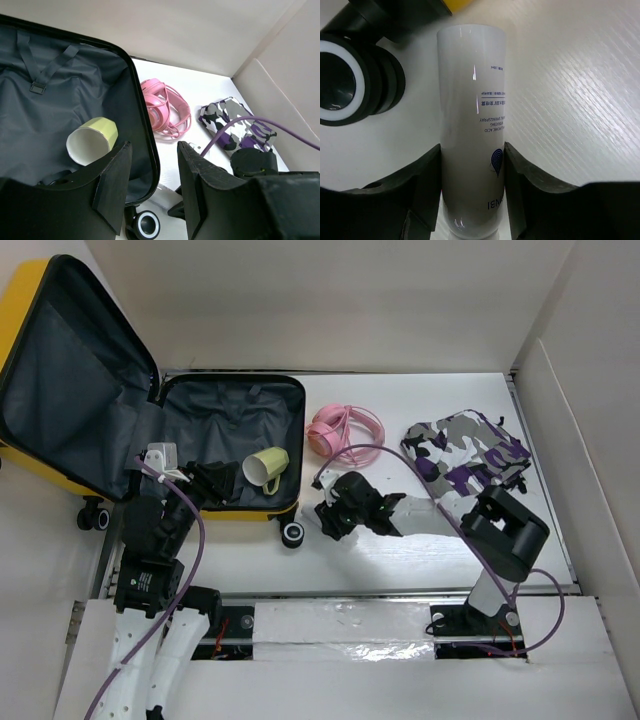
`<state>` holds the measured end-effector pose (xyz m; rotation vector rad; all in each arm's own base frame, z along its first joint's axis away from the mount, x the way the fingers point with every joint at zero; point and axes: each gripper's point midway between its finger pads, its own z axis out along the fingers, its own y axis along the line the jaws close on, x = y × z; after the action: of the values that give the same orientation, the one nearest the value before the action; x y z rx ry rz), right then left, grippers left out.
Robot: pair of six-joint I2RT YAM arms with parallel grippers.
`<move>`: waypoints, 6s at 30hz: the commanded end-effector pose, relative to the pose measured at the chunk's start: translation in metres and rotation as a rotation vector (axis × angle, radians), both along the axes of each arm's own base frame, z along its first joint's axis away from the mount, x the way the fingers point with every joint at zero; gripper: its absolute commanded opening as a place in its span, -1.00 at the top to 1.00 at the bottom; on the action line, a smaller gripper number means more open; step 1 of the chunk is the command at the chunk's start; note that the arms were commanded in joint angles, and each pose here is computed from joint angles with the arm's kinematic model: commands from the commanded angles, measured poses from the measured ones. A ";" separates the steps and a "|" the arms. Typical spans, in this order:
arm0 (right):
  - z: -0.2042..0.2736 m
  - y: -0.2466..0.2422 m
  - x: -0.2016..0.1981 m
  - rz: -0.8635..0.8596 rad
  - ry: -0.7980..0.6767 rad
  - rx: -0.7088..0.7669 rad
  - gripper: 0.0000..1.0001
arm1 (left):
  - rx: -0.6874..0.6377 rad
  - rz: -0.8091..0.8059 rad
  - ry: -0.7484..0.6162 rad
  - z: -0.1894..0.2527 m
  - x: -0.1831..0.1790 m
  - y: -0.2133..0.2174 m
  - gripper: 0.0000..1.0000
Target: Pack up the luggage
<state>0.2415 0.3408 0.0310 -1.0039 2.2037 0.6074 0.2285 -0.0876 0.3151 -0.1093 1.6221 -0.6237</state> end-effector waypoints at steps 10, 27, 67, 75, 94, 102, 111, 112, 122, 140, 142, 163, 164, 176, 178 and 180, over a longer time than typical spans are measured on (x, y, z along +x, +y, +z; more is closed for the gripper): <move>0.148 -0.011 0.030 -0.095 -0.226 0.164 0.68 | -0.012 -0.013 -0.073 0.024 -0.004 -0.002 0.24; 0.233 0.200 0.110 -0.104 -0.040 0.813 0.55 | -0.015 0.008 -0.076 0.026 -0.005 0.002 0.24; 0.063 -0.151 0.261 -0.880 -0.160 0.132 -0.65 | -0.014 -0.009 -0.072 0.024 -0.003 -0.001 0.24; 0.023 -0.148 0.270 -0.874 -0.061 0.105 -0.49 | -0.013 -0.010 -0.070 0.024 -0.004 -0.001 0.24; 0.235 -0.141 0.241 -0.737 -0.373 0.619 1.00 | -0.014 -0.012 -0.072 0.025 -0.003 -0.002 0.25; 0.278 -0.010 0.228 -0.480 -0.342 0.681 1.00 | -0.016 -0.014 -0.077 0.025 -0.003 -0.002 0.26; 0.260 0.150 0.246 -0.374 -0.196 0.736 0.96 | -0.016 -0.004 -0.079 0.026 -0.004 0.000 0.26; 0.262 0.164 0.244 -0.345 -0.168 0.763 0.84 | -0.017 -0.006 -0.075 0.025 -0.004 -0.001 0.26; 0.342 0.151 0.238 -0.239 -0.324 0.906 -0.98 | -0.016 -0.003 -0.084 0.027 -0.006 0.000 0.25; 0.128 -0.403 0.183 -1.476 -0.361 0.524 -0.27 | -0.015 -0.029 -0.070 0.023 -0.002 -0.006 0.82; 0.102 -0.439 0.164 -1.636 -0.323 0.564 -0.48 | -0.013 -0.029 -0.070 0.023 -0.001 -0.006 1.00; 0.018 -0.400 0.176 -1.457 0.083 0.789 0.68 | -0.015 -0.010 -0.080 0.025 -0.007 -0.003 1.00; 0.014 -0.392 0.175 -1.431 0.106 0.792 0.74 | -0.015 -0.010 -0.078 0.025 -0.006 -0.003 1.00; 0.035 -0.336 0.162 -1.267 0.081 0.784 0.83 | -0.017 -0.007 -0.076 0.024 -0.005 -0.002 1.00; 0.043 -0.338 0.157 -1.275 0.054 0.774 0.81 | -0.018 -0.004 -0.077 0.025 -0.006 -0.002 1.00; 0.041 -0.349 0.150 -1.334 0.021 0.725 0.59 | -0.019 -0.001 -0.075 0.024 -0.006 -0.001 1.00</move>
<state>0.3976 0.0009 0.0645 0.8336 1.8756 0.7040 0.2265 -0.0899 0.3166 -0.1053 1.6160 -0.6289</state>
